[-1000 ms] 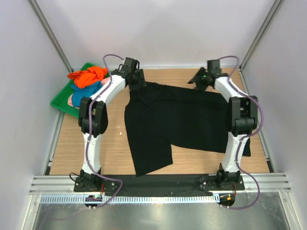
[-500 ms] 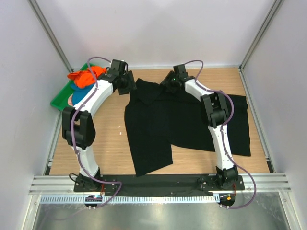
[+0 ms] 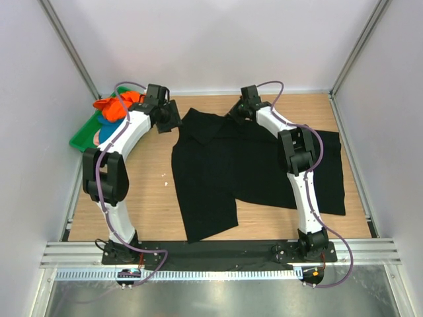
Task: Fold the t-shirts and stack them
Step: Fold the tshirt
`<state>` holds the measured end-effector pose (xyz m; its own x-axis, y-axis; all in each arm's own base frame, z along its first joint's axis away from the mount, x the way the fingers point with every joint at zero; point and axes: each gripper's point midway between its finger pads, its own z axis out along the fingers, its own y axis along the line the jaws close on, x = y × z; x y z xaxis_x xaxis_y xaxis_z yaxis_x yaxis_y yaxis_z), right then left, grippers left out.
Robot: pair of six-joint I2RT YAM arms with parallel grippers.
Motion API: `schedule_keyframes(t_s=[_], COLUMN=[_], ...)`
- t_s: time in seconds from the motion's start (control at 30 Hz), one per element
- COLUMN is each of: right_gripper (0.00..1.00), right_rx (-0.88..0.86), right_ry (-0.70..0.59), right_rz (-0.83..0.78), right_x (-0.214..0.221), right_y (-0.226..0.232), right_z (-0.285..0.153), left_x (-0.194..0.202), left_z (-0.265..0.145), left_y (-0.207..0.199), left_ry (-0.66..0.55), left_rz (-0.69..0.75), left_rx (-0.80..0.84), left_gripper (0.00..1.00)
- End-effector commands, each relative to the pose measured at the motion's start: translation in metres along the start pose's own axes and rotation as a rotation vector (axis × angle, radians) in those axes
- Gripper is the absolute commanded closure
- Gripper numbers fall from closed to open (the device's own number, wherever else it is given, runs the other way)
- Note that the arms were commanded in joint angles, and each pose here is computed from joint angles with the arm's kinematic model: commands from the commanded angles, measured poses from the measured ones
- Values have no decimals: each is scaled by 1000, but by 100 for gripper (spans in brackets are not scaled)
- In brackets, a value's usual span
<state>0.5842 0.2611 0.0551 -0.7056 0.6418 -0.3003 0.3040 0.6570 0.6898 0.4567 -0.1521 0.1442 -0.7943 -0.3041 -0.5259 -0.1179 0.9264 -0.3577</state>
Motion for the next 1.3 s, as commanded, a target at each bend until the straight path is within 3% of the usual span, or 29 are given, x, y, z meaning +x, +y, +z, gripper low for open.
schedule_keyframes(t_s=[0.0,0.07,0.23,0.43,0.5,0.6,0.77,0.97,1.13,1.27], right_gripper=[89,72,71,77,82,99,99,99,99,99], right_rx=[-26,-10,9,-10,-9,-2,15,97,94,77], right_ry=[-6,9,42,64,70,82,106,142,134,142], right_rz=[-11,-14,-35,-36,-23,-22,53,194,235,232], right_x=[-5,-1,15,27,28,31,37,58,64,62], right_y=[19,15,10,16,16,17,26,18,15,20], right_z=[-11,-11,-8,-2,-1,-5,-39,-78,-82,-73], left_x=[-20,-19,-17,-16,-16,-17,-19,9,33,41], left_z=[-22,-23,-27,-32,-34,-37,-43,-42,-29,-6], left_y=[-12,-13,-12,-4,-2,1,0,-13,-31,-47], left_ry=[-68,-66,-67,-74,-79,-80,-78,46,131,154], left_rz=[17,13,11,0,-3,-4,-5,-30,-100,-169], left_rx=[58,65,70,59,58,56,78,174,318,409], left_gripper=[45,45,45,45,45,45,46,46,44,48])
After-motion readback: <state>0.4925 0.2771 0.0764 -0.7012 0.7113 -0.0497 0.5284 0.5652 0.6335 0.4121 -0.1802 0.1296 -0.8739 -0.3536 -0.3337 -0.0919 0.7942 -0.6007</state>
